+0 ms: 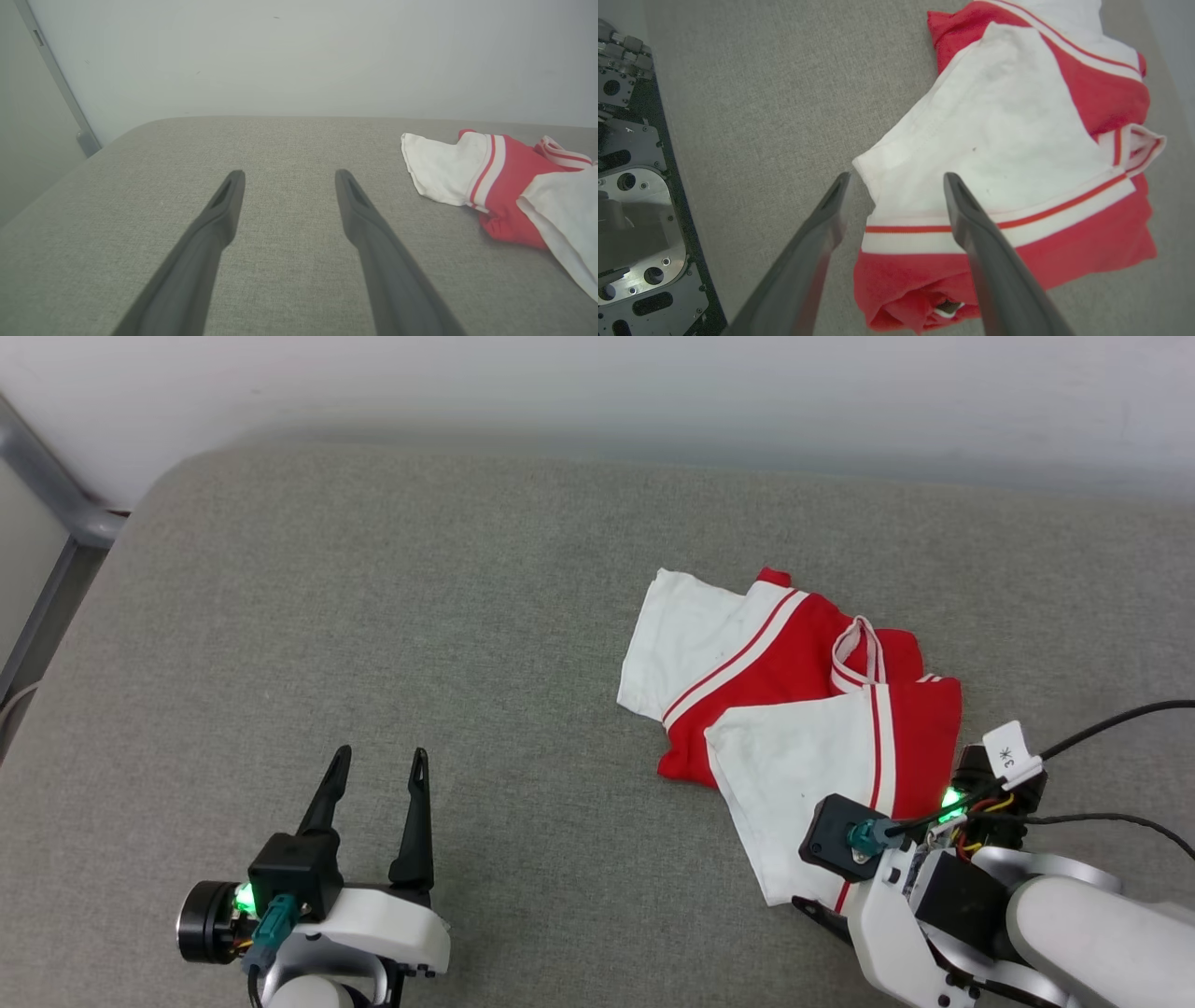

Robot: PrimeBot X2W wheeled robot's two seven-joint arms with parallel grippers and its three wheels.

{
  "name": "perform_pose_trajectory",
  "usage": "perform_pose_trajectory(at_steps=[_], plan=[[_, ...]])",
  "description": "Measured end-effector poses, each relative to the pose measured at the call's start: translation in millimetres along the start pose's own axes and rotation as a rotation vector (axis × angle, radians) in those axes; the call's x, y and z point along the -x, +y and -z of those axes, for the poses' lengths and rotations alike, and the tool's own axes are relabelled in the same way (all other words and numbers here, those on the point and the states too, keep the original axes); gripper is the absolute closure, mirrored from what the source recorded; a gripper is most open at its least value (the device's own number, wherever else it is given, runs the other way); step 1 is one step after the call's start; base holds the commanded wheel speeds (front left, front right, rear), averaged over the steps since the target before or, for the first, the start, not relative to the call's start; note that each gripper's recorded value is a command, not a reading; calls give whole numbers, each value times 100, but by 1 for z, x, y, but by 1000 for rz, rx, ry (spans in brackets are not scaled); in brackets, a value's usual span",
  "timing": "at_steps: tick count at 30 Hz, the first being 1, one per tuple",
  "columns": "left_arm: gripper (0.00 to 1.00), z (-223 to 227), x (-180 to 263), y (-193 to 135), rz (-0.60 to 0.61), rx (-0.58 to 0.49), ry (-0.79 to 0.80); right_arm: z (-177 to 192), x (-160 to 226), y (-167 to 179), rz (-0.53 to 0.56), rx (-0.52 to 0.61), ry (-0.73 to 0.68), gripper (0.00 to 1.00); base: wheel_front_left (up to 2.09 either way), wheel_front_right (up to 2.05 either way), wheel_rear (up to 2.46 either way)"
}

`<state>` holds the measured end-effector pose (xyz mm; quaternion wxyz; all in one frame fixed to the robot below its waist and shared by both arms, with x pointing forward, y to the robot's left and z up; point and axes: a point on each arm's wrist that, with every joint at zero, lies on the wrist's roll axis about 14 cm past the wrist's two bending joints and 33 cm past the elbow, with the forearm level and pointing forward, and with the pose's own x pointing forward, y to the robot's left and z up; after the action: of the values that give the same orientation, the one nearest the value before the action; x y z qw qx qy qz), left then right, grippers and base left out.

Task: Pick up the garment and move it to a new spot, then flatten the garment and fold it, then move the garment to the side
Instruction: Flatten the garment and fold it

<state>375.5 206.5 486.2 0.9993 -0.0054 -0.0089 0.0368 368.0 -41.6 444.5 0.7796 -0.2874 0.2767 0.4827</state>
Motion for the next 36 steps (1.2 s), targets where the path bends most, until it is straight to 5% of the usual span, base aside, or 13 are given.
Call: perform_pose_trajectory(at_steps=[16, 17, 18, 19, 27, 36], plan=[[0, 22, -18, 9, -31, 1, 62, 68, -62, 13, -152, 16, 219, 0, 0, 0, 0], [0, 22, -18, 9, -33, 3, 63, 67, -63, 14, -154, 14, 210, 15, 0, 0, 0], [0, 21, -18, 10, -36, 3, 61, 65, -63, 15, -153, 13, 198, 84, 0, 0, 0], [0, 21, -18, 10, -38, 3, 59, 63, -62, 16, -150, 13, 186, 100, 0, 0, 0], [0, 8, -13, 4, -22, 10, 23, 15, -48, 1, -54, -19, -57, 100, 0, 0, 0], [0, 0, -3, -5, 5, 18, -1, -30, 11, -49, 217, -237, -417, 100, 0, 0, 0]])
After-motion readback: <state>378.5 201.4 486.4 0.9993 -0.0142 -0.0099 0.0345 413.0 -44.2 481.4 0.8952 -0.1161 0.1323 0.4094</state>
